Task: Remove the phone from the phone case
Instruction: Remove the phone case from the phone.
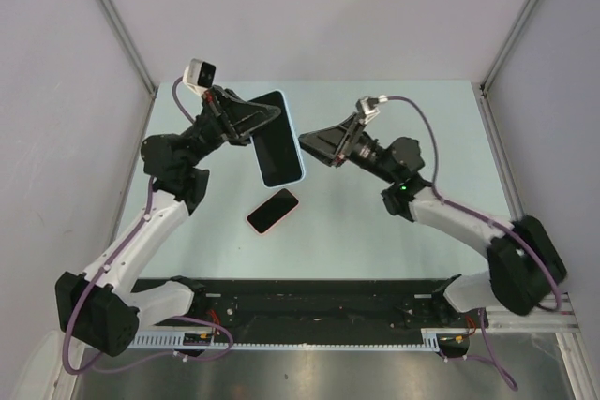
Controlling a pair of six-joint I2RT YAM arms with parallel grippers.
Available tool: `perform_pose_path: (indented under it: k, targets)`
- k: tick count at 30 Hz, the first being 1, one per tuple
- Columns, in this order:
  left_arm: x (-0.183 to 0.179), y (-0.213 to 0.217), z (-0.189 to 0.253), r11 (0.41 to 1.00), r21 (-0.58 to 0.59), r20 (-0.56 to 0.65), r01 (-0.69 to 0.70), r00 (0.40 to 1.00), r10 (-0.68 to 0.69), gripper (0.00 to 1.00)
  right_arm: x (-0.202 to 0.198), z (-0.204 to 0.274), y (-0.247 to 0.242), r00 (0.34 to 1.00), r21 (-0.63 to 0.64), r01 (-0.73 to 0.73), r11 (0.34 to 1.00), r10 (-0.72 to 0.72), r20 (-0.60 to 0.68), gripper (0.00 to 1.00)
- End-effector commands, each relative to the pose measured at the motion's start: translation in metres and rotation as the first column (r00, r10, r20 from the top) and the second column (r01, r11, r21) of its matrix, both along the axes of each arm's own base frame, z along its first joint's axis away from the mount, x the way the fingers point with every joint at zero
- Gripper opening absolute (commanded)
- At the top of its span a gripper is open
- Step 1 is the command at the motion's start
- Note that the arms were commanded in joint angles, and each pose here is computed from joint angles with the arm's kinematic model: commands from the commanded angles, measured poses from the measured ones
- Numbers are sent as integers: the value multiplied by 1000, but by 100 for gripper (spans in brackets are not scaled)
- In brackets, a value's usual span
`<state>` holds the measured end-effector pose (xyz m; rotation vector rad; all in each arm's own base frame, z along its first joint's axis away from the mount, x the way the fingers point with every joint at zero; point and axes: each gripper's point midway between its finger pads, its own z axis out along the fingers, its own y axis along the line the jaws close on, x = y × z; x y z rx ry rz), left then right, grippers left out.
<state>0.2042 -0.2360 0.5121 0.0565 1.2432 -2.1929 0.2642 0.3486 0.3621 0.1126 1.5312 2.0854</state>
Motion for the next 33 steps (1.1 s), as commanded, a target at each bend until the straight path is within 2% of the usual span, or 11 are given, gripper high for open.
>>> perform_pose_path:
  k: [1,2,6,13,17,21,24,27,30,31,33]
  targets:
    - [8,-5,-22,978,182,30,-102,995,98,0,6,0,-46,969,-234,233,944,-203,143,58]
    - [12,-5,-29,970,212,20,-122,993,120,0,2,6,-54,965,-239,238,941,-203,164,67]
    - [27,-7,-49,949,278,-7,-148,988,156,0,-24,20,-72,961,-251,188,950,-124,249,77]
    - [40,-13,-60,946,295,-26,-135,989,149,0,-60,21,-60,936,-288,159,944,-52,347,79]
    - [43,-14,-66,944,303,-39,-129,988,148,0,-68,26,-50,932,-263,116,958,-13,363,91]
    - [48,-14,-70,934,324,-38,-148,985,170,0,-78,36,-39,916,-217,66,974,27,399,93]
    - [54,-14,-72,925,340,-47,-169,979,196,0,-79,34,-30,922,-214,47,976,40,384,86]
    - [56,-14,-73,923,343,-47,-173,979,201,0,-78,30,-20,931,-212,27,977,53,361,73]
    - [57,-14,-71,924,340,-42,-178,978,203,0,-73,29,-14,937,-204,26,979,47,346,56]
    - [56,-14,-70,924,339,-39,-177,979,202,0,-71,29,-13,939,-200,33,979,39,342,42]
    - [56,-14,-71,924,338,-42,-177,978,203,0,-69,30,-12,943,-191,35,981,31,331,27]
